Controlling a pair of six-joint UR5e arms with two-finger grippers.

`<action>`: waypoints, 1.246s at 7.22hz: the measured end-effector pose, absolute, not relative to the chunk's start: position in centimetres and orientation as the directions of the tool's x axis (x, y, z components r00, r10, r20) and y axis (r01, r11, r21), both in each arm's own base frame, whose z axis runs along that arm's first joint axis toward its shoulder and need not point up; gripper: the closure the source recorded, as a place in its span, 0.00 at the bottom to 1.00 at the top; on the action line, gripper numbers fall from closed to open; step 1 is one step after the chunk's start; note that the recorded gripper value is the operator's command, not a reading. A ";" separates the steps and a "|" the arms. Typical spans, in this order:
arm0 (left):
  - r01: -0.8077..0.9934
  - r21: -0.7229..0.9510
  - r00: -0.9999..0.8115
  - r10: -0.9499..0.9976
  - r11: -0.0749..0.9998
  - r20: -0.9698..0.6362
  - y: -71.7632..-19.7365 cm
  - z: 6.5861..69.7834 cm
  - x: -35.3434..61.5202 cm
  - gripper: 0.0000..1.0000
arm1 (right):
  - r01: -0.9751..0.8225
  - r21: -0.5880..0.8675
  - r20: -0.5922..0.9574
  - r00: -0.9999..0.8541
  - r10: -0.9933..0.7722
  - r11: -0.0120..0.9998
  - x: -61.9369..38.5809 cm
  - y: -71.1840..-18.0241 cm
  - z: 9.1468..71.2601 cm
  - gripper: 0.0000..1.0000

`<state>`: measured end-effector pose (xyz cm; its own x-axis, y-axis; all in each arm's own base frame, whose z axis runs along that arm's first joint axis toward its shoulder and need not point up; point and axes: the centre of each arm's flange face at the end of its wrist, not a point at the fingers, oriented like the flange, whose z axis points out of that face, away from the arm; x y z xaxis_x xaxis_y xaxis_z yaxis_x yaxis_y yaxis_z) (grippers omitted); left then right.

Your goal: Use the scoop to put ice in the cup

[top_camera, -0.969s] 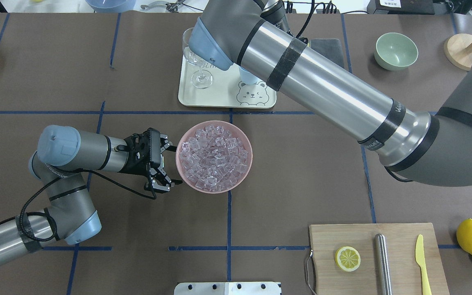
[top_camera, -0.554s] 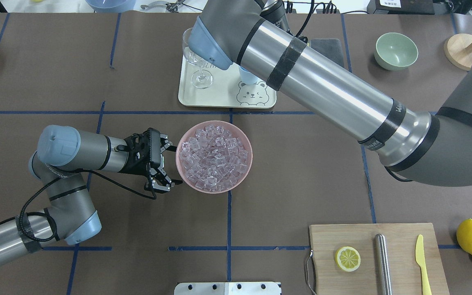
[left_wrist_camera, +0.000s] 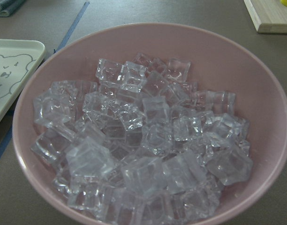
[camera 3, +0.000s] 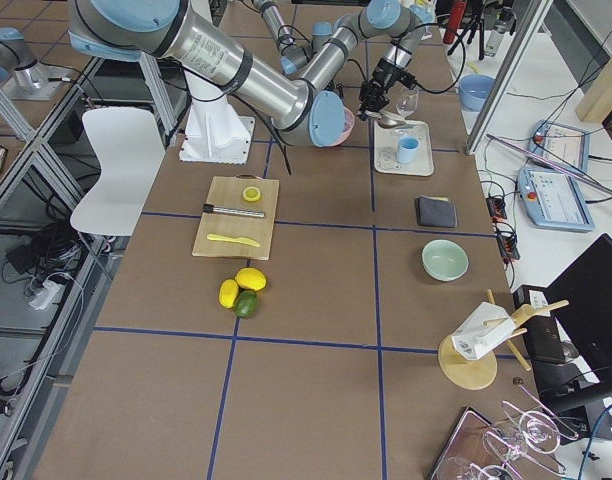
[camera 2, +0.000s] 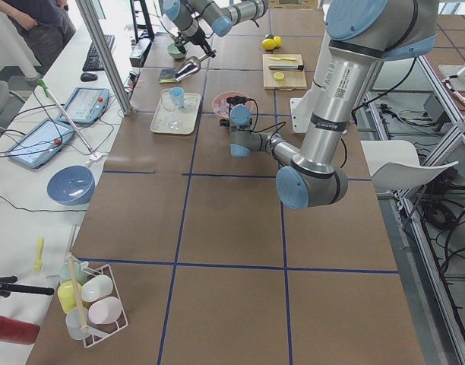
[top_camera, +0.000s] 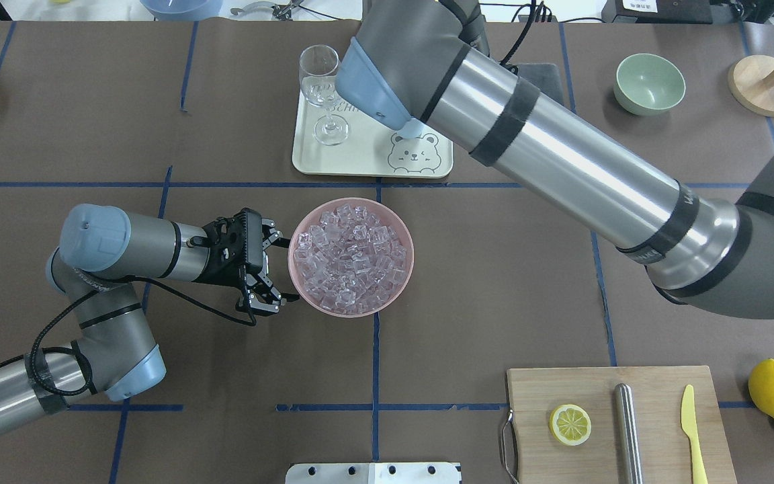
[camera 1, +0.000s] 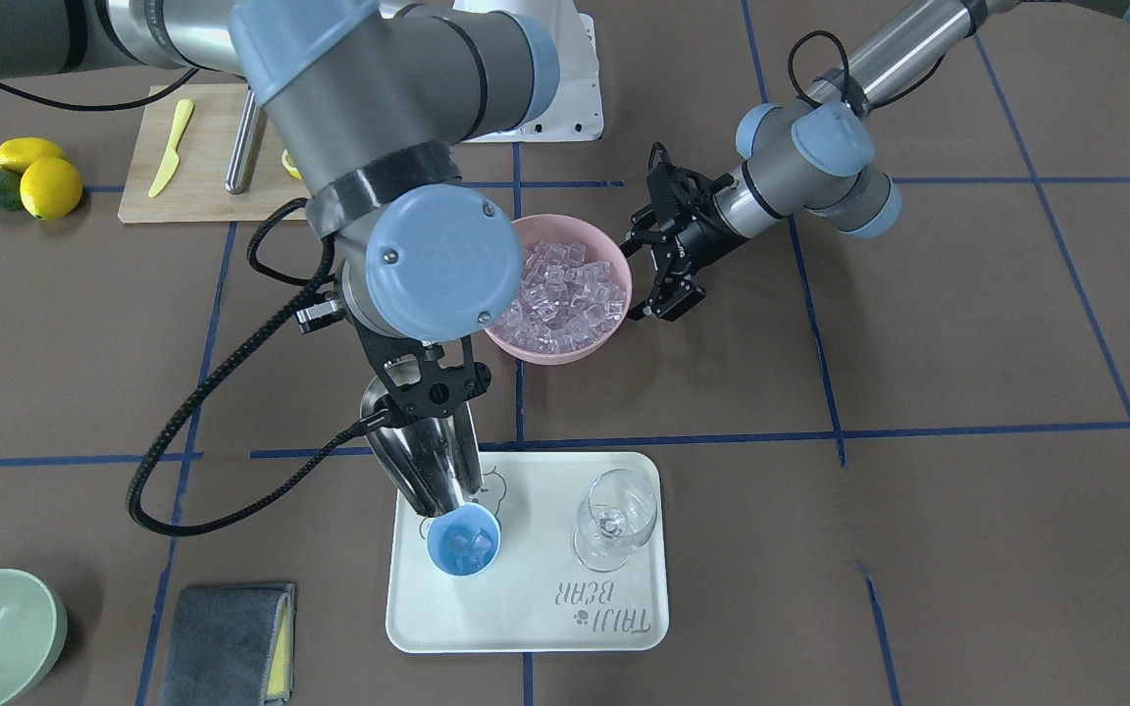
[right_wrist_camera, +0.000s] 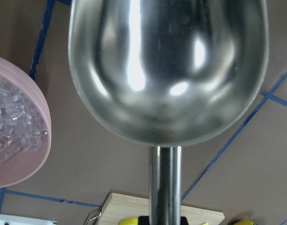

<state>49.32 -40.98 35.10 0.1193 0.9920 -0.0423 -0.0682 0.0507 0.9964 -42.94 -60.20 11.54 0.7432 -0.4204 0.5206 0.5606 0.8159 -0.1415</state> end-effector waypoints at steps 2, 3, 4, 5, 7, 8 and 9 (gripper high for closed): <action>-0.068 0.996 0.134 0.990 0.062 -0.052 -41.7 35.1 48.7 0.00 | 0.501 -0.082 0.544 0.747 -0.383 0.861 -38.6 -56.9 13.7 1.00; -0.072 0.995 0.158 0.985 0.077 -0.064 -42.7 35.4 47.6 0.00 | 0.468 -0.066 0.552 0.753 -0.359 0.881 -36.7 -55.0 14.8 1.00; -0.079 0.992 0.193 0.978 0.095 -0.078 -44.0 36.1 45.8 0.00 | 0.443 -0.054 0.560 0.756 -0.340 0.895 -35.0 -53.2 16.0 1.00; -0.092 0.989 0.237 0.967 0.117 -0.092 -45.7 37.1 43.4 0.00 | 0.425 -0.044 0.566 0.756 -0.328 0.904 -33.4 -51.5 17.2 1.00; -0.172 0.966 0.312 0.940 0.195 -0.134 -48.3 37.3 39.7 0.00 | 0.405 -0.038 0.571 0.759 -0.314 0.913 -31.0 -48.9 19.7 1.00; -0.232 0.937 0.357 0.919 0.262 -0.169 -49.7 36.5 37.9 0.00 | 0.404 -0.038 0.570 0.760 -0.312 0.914 -30.3 -48.2 20.5 1.00; -0.265 0.912 0.406 0.894 0.312 -0.188 -51.3 35.8 35.4 0.00 | 0.403 -0.039 0.569 0.761 -0.312 0.914 -29.9 -47.9 21.0 1.00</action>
<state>35.42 -51.29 35.77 0.4064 0.8941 -0.1880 -0.2646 0.3121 0.9125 -29.93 -47.88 21.02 0.7611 -0.3116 0.5688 0.4035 0.9141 -0.0391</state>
